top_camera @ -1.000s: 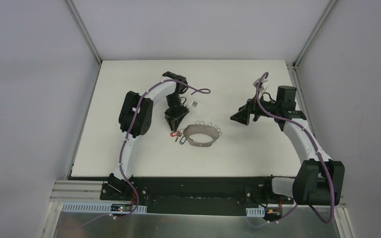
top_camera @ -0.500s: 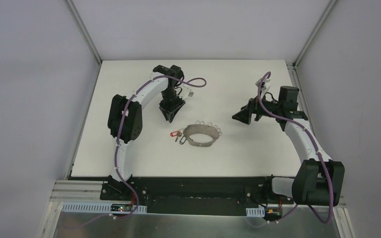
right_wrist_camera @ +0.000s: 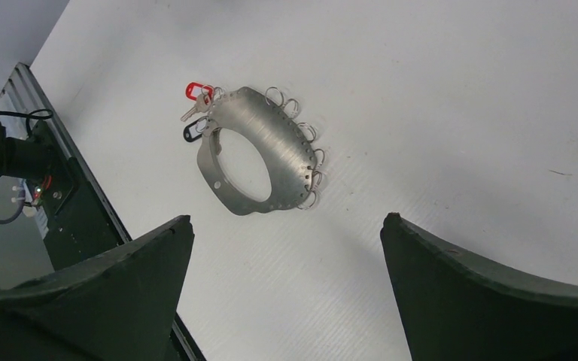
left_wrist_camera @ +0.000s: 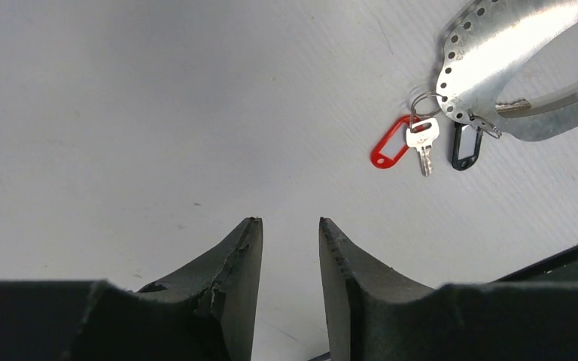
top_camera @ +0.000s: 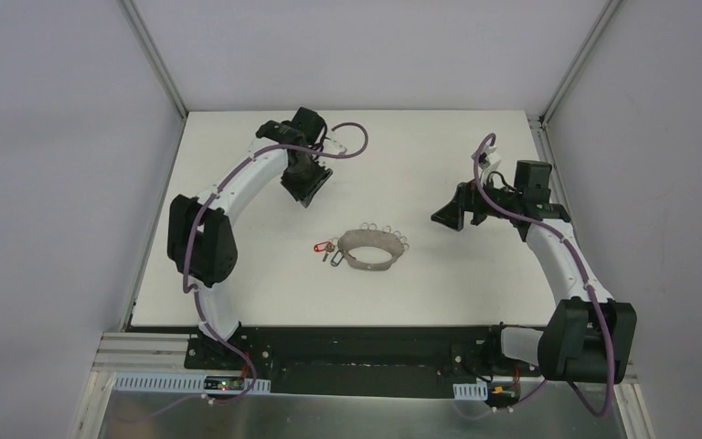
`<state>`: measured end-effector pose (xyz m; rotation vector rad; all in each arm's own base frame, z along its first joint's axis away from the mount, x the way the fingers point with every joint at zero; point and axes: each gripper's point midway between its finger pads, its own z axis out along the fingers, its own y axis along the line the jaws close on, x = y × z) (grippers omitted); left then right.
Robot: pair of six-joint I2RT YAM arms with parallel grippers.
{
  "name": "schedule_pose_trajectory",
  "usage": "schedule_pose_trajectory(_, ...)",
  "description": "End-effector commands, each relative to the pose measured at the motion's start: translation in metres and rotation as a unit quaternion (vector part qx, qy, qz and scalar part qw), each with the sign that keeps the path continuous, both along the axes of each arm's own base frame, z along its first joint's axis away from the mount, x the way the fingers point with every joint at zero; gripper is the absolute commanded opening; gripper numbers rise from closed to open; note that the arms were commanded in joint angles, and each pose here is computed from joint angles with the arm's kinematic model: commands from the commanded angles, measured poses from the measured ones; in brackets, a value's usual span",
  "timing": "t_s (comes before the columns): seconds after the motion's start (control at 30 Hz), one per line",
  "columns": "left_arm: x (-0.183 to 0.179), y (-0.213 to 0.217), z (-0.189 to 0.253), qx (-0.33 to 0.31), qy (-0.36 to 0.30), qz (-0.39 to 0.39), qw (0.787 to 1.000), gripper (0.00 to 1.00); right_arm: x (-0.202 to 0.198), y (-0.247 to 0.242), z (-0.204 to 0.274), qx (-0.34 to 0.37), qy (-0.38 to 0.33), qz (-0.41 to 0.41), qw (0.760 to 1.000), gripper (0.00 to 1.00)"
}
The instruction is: Put the keys on the keyring
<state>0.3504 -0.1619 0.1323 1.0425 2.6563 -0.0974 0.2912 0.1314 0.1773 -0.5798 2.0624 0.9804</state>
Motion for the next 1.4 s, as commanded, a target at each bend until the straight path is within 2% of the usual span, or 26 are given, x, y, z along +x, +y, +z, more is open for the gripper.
schedule_pose_trajectory(0.0,0.015,0.017,0.037,-0.009,-0.096,0.041,0.995,0.35,0.013,-0.012,0.028,-0.031,-0.055,-0.03,0.998,0.98)
schedule_pose_trajectory(0.1,0.02,0.025,0.052,-0.016,-0.148,0.059,0.987,0.43,0.021,-0.02,0.037,-0.046,-0.071,-0.065,0.994,0.98)
schedule_pose_trajectory(0.2,0.021,0.033,0.068,-0.026,-0.194,0.072,0.978,0.58,0.031,-0.029,0.043,-0.06,-0.073,-0.101,0.99,0.98)
schedule_pose_trajectory(0.3,0.016,0.038,0.078,-0.04,-0.222,0.08,0.971,0.94,0.036,-0.036,0.048,-0.069,-0.079,-0.124,0.987,0.98)
schedule_pose_trajectory(0.33,0.014,0.04,0.082,-0.044,-0.231,0.083,0.968,0.98,0.037,-0.037,0.049,-0.071,-0.08,-0.132,0.986,0.98)
schedule_pose_trajectory(0.57,-0.008,0.055,0.113,-0.077,-0.292,0.096,0.948,0.99,0.025,-0.034,0.044,-0.059,-0.073,-0.132,0.987,0.98)
schedule_pose_trajectory(0.73,-0.031,0.071,0.137,-0.095,-0.339,0.111,0.929,0.99,0.015,-0.03,0.041,-0.03,-0.032,-0.147,0.988,0.98)
schedule_pose_trajectory(0.9,-0.057,0.088,0.147,-0.108,-0.367,0.135,0.914,0.99,0.01,-0.03,0.035,-0.034,-0.009,-0.147,0.988,0.98)
schedule_pose_trajectory(1.03,-0.078,0.103,0.145,-0.106,-0.384,0.159,0.903,0.99,0.013,-0.035,0.034,-0.032,-0.013,-0.177,0.984,0.98)
schedule_pose_trajectory(1.23,-0.096,0.122,0.149,-0.126,-0.439,0.203,0.866,0.99,0.013,-0.045,0.041,-0.035,-0.056,-0.216,0.974,0.98)
schedule_pose_trajectory(1.37,-0.1,0.122,0.138,-0.143,-0.438,0.217,0.861,0.99,0.009,-0.049,0.047,-0.04,-0.081,-0.222,0.971,0.98)
